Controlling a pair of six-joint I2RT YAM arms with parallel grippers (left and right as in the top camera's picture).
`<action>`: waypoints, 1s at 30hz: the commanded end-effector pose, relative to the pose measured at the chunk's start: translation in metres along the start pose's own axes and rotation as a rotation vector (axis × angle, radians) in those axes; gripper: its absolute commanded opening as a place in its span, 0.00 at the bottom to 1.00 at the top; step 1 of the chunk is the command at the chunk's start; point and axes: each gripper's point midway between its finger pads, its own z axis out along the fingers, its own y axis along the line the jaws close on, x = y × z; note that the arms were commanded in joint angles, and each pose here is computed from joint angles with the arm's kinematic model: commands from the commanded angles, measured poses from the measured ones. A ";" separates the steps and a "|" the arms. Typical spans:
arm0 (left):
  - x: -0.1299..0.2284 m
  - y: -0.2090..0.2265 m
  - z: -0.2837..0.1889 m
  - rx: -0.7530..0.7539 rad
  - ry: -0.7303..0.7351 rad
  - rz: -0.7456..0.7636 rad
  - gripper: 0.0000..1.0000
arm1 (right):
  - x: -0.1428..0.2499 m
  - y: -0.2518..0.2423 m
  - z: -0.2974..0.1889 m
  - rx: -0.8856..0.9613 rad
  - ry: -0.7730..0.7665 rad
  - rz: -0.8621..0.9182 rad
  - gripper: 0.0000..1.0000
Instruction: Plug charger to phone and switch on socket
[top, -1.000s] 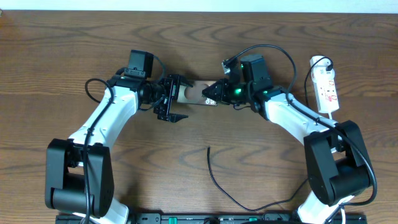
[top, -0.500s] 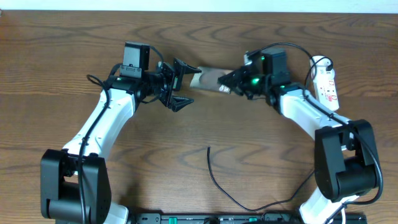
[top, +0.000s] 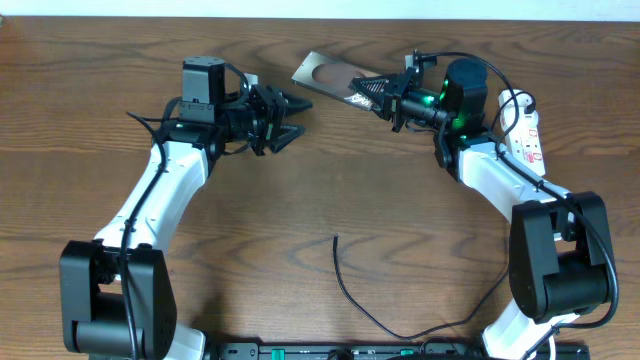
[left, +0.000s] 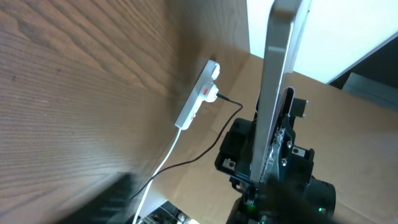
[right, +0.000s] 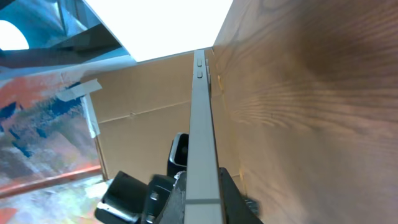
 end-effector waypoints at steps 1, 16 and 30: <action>-0.001 -0.013 -0.008 0.031 -0.005 0.049 0.98 | 0.006 0.011 0.001 -0.021 0.034 0.029 0.01; -0.029 -0.044 -0.014 0.120 -0.153 0.147 0.98 | 0.040 0.022 0.032 -0.051 0.069 0.104 0.01; -0.059 -0.055 -0.023 0.149 -0.330 0.101 0.98 | 0.078 0.030 0.072 -0.082 0.038 0.317 0.02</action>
